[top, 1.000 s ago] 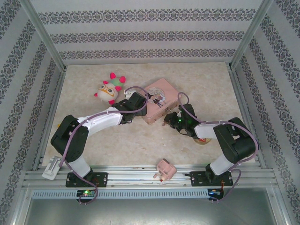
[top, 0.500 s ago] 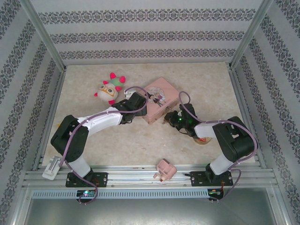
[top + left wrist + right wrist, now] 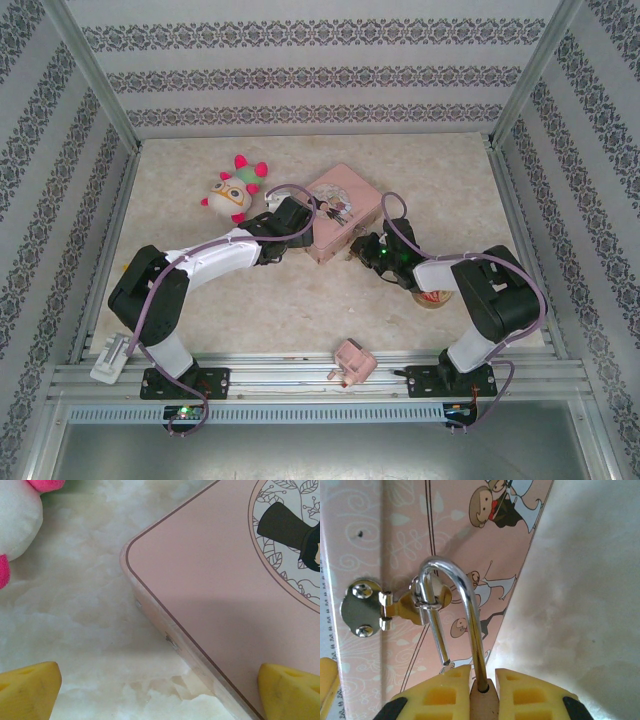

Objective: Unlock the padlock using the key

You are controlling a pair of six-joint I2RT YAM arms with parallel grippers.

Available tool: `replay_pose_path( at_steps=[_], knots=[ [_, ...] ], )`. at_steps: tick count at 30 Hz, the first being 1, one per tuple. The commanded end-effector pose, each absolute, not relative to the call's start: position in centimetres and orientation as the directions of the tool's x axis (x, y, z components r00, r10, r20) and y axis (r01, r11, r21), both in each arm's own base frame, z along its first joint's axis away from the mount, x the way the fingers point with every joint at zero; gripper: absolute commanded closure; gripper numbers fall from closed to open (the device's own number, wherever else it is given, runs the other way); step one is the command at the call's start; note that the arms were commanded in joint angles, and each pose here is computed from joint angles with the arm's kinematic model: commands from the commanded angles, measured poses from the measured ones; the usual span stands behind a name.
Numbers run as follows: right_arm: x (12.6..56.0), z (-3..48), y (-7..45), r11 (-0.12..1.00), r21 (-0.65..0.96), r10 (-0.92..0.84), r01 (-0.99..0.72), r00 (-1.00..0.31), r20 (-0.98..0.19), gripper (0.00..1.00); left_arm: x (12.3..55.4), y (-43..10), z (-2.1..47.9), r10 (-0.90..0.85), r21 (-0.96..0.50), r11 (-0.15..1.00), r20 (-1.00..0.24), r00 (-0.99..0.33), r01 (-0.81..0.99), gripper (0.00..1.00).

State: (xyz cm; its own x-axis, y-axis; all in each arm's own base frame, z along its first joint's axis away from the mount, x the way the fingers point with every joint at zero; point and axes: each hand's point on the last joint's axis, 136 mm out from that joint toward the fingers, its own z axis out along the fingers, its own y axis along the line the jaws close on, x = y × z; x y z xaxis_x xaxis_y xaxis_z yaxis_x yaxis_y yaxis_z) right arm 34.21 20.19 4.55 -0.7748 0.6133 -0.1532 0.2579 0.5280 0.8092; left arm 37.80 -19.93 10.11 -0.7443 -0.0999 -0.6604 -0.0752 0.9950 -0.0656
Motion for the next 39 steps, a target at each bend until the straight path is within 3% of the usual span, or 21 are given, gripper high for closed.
replay_pose_path(
  at_steps=[1, 10, 27, 39],
  knots=[
    [37.5, 6.0, 17.8, 0.501, 0.822, 0.713, 0.271, -0.668, -0.214, 1.00, 35.6, -17.5, 7.5, -0.036, 0.060, 0.994, -0.587, -0.809, -0.087, 0.01],
    [37.7, 5.8, 16.0, 0.508, 0.807, 0.747, 0.302, -0.621, -0.238, 1.00, 35.4, -17.3, 7.5, -0.039, 0.062, 0.994, -0.586, -0.809, -0.093, 0.01],
    [35.4, 5.3, 16.9, 0.535, 0.796, 0.704, 0.284, -0.671, -0.234, 1.00, 35.8, -17.5, 7.6, -0.057, 0.043, 0.994, -0.592, -0.804, -0.102, 0.00],
    [33.9, 4.6, 18.1, 0.542, 0.789, 0.690, 0.290, -0.689, -0.221, 1.00, 36.3, -18.2, 8.4, -0.092, -0.016, 0.995, -0.605, -0.791, -0.103, 0.10]
  ],
)
